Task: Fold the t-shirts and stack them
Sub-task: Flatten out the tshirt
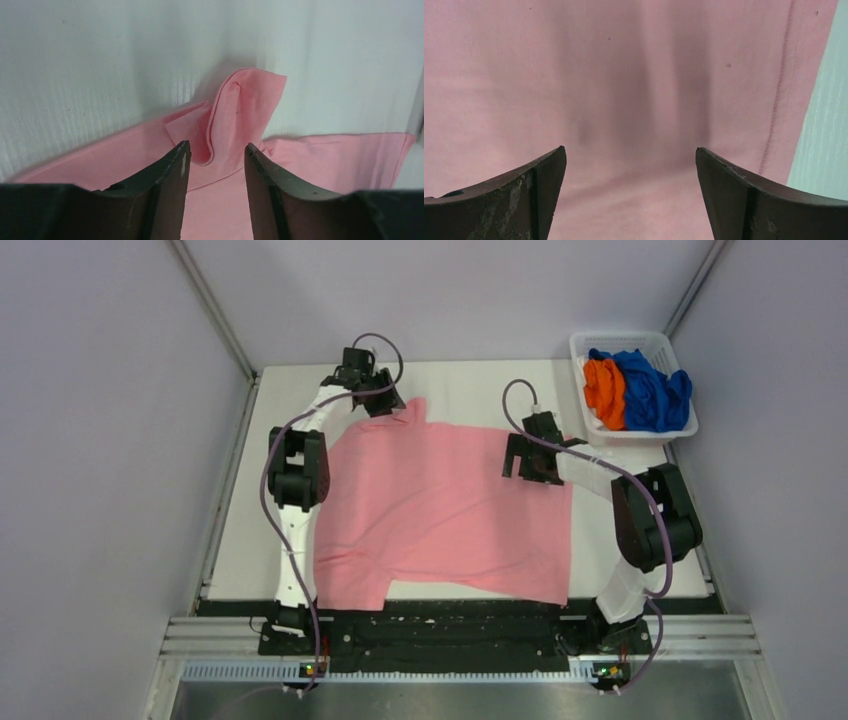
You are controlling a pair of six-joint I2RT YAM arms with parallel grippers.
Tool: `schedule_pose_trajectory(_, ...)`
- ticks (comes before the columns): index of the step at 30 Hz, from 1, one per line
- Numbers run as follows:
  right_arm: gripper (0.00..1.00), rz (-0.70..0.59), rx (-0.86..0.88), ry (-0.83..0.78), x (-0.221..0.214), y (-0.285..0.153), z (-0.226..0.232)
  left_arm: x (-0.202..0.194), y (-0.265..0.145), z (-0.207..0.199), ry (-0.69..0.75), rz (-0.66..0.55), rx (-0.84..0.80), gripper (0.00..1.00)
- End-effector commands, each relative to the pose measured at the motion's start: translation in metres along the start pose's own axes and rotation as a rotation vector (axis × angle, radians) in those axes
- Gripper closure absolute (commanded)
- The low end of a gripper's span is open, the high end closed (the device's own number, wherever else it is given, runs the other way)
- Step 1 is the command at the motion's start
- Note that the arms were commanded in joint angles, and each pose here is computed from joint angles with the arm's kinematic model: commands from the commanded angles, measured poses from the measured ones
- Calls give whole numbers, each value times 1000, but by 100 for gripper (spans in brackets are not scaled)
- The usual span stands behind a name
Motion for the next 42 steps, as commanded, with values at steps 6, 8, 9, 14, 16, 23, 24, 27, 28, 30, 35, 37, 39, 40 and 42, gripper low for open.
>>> schedule_pose_trajectory(6,1,-43,-35,28,4,-15,-5,-1,21,4,7,-11,-9,54)
schedule_pose_trajectory(8,1,-40,-37,28,4,-14,-5,-2,26,5,5,-19,-12,53)
schedule_pose_trajectory(9,1,-38,-37,28,4,-14,-5,-1,29,5,1,-23,-26,54)
schedule_pose_trajectory(14,1,-30,-57,26,2,-12,-6,5,34,-2,-25,-53,-94,95)
schedule_pose_trajectory(16,1,-33,-75,23,3,-13,-8,8,31,-3,-9,-63,-102,100)
schedule_pose_trajectory(23,1,-49,-104,12,7,-16,-9,18,18,-5,83,-93,-77,100)
schedule_pose_trajectory(24,1,-48,-107,7,7,-16,-10,21,17,-4,105,-108,-57,100)
schedule_pose_trajectory(27,1,-48,-119,-5,7,-17,-11,38,16,-1,181,-170,6,100)
schedule_pose_trajectory(28,1,-48,-123,-11,7,-16,-12,44,17,-1,213,-199,2,100)
schedule_pose_trajectory(30,1,-49,-125,-20,8,-14,-12,58,18,-4,271,-266,-10,100)
schedule_pose_trajectory(35,1,-32,-109,-41,9,-10,-9,81,30,-3,410,-408,-61,100)
schedule_pose_trajectory(37,1,-30,-110,-46,9,-9,-8,95,31,-1,395,-490,-4,100)
schedule_pose_trajectory(39,1,-36,-112,-48,11,-10,-7,110,22,-1,367,-571,75,29)
schedule_pose_trajectory(40,1,-45,-112,-47,14,-11,-7,118,15,-4,370,-602,86,5)
schedule_pose_trajectory(42,1,-69,-115,-38,19,-14,-6,131,-5,-13,387,-656,88,1)
Point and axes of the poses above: each gripper's point midway between its finger pads, its own y axis out along the fingers, its own z axis along the line the jaws close on, x = y × z, the point moved 10 cm from there along -y, back along the fingers, and after that the axes turned 8 degrees about y, right-handed, at the moved point
